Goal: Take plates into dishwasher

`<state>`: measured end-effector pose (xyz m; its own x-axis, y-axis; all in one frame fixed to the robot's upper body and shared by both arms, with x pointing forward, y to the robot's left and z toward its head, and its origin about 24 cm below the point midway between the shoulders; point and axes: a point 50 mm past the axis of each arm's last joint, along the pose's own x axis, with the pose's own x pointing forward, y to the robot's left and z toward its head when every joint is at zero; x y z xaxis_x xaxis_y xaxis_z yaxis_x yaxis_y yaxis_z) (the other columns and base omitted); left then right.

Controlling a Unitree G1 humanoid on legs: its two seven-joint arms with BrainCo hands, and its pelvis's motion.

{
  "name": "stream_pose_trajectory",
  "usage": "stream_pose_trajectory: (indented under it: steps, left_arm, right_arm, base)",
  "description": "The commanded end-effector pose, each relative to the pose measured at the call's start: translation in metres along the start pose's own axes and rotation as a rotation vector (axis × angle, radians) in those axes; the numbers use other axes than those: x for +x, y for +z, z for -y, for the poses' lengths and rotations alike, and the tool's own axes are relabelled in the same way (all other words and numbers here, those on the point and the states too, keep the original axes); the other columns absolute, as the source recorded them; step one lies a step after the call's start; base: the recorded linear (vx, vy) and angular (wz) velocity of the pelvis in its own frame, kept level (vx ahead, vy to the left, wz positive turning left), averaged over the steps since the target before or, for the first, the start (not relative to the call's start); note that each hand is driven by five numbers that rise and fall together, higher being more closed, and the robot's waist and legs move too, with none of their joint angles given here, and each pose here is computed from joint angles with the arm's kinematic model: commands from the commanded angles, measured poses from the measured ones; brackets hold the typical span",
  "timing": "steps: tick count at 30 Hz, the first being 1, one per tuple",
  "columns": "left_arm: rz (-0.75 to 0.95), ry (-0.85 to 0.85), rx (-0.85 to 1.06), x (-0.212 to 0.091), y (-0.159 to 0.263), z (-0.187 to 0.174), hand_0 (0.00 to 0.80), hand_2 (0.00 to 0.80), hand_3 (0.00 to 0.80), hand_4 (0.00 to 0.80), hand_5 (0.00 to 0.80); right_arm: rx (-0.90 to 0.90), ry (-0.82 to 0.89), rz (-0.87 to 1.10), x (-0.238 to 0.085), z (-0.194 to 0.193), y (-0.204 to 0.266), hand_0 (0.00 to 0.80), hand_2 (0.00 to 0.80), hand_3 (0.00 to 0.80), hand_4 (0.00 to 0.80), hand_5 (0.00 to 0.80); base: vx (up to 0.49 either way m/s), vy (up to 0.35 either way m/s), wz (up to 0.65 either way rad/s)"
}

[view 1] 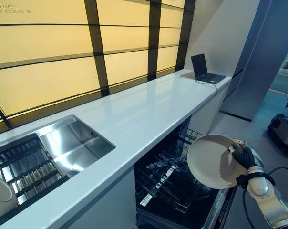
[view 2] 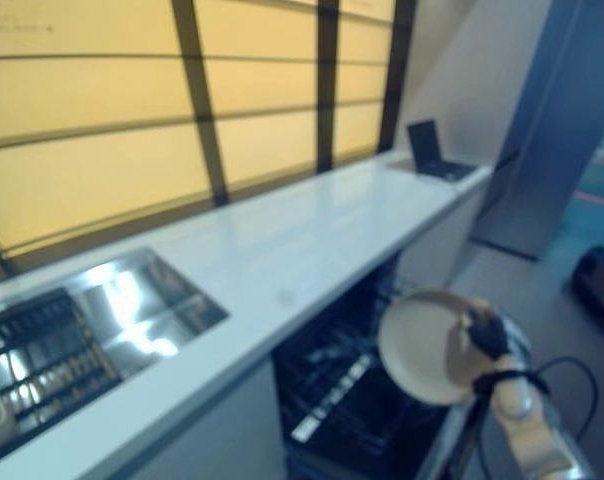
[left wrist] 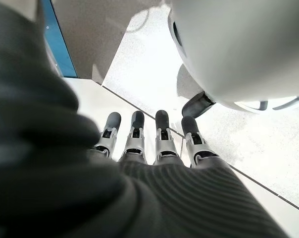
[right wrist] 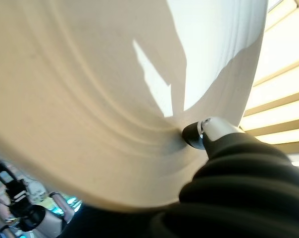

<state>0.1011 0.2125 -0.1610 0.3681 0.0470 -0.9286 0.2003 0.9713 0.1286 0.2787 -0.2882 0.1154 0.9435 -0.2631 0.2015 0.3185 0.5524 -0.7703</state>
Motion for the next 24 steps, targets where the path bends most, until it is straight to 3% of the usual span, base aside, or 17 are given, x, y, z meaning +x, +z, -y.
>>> stream_pose_trajectory:
  steps: [1, 24]
  left_arm:
    - [0.03, 0.011, 0.06, 0.002, 0.013, -0.002, 0.0, 0.0, 0.0, 0.0, 0.0]
    - [0.034, -0.032, 0.133, 0.004, 0.021, 0.009, 0.0, 0.0, 0.0, 0.0, 0.0]
  right_arm:
    - [0.0, -0.09, 0.073, 0.011, 0.005, 0.019, 0.8, 0.8, 0.8, 0.8, 0.8]
    - [-0.142, -0.049, 0.054, 0.014, -0.039, 0.03, 0.8, 0.8, 0.8, 0.8, 0.8]
  base:
    - [0.0, 0.0, 0.0]
    - [0.001, 0.0, 0.02]
